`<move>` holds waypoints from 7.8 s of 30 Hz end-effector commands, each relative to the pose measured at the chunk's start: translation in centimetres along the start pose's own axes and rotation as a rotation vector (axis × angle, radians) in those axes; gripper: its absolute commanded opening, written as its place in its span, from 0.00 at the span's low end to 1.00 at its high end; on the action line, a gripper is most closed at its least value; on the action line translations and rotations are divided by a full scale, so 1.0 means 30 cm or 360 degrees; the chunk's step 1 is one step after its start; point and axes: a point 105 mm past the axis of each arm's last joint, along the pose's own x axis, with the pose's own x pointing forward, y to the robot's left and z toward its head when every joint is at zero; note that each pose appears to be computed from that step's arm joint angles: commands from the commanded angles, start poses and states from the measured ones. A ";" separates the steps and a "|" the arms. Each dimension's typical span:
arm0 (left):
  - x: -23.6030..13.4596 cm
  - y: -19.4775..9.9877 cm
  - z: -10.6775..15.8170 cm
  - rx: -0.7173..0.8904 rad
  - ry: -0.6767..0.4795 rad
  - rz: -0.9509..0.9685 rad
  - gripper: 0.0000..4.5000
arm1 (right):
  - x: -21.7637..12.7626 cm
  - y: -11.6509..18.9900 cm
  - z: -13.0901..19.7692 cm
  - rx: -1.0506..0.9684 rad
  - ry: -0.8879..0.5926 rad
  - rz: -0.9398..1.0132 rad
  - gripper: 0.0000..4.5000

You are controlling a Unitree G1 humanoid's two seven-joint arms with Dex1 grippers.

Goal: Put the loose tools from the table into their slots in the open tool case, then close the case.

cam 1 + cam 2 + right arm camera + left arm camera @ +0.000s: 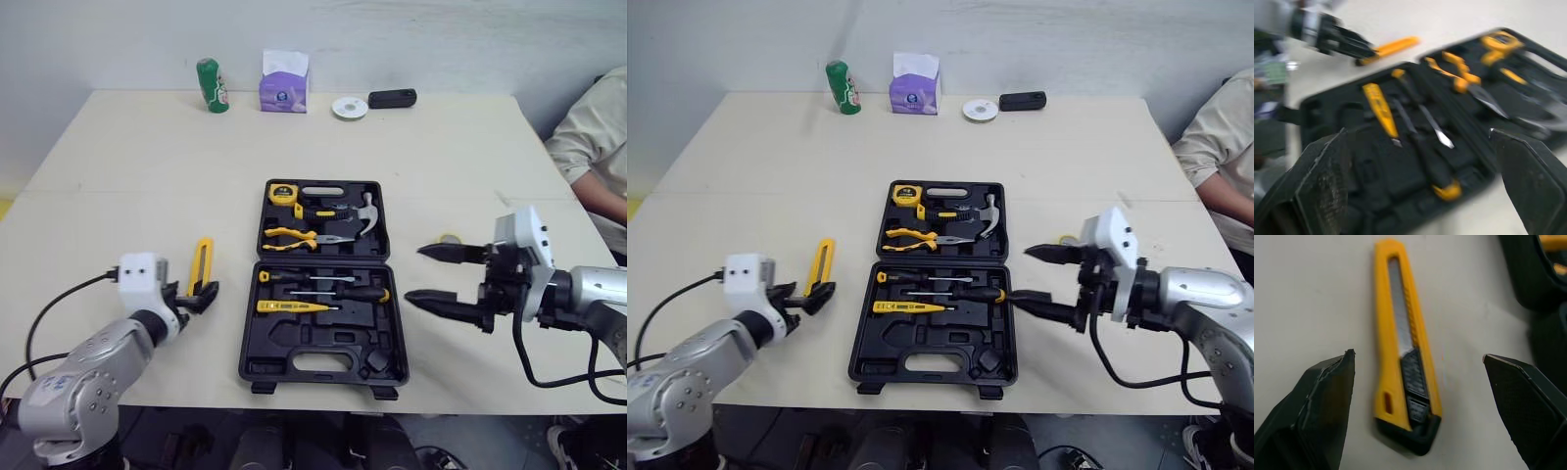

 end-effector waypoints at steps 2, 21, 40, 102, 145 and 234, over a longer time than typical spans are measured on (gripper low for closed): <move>0.058 0.033 -0.006 0.0061 0.0074 0.0201 0.98 | 0.080 0.055 0.074 -0.0116 -0.0106 0.0191 1.00; 0.059 -0.019 0.096 0.0515 0.0011 -0.0242 0.31 | 0.091 0.022 0.068 -0.0148 -0.0073 0.0148 1.00; -0.107 -0.446 0.092 0.1474 0.0389 -0.1859 0.31 | -0.056 0.139 -0.138 0.0091 0.0305 -0.0029 1.00; 0.057 -0.422 -0.239 0.1543 0.0383 -0.2070 0.02 | -0.060 0.142 -0.189 0.0129 0.0340 -0.0101 1.00; -0.168 -0.297 0.345 0.0928 -0.0397 -0.1796 0.99 | -0.344 -0.384 -0.045 -0.0272 0.0980 -0.0137 1.00; -0.180 -0.447 0.012 0.1247 -0.0120 -0.2149 1.00 | 0.152 0.133 -0.142 -0.1200 0.0884 0.1371 0.00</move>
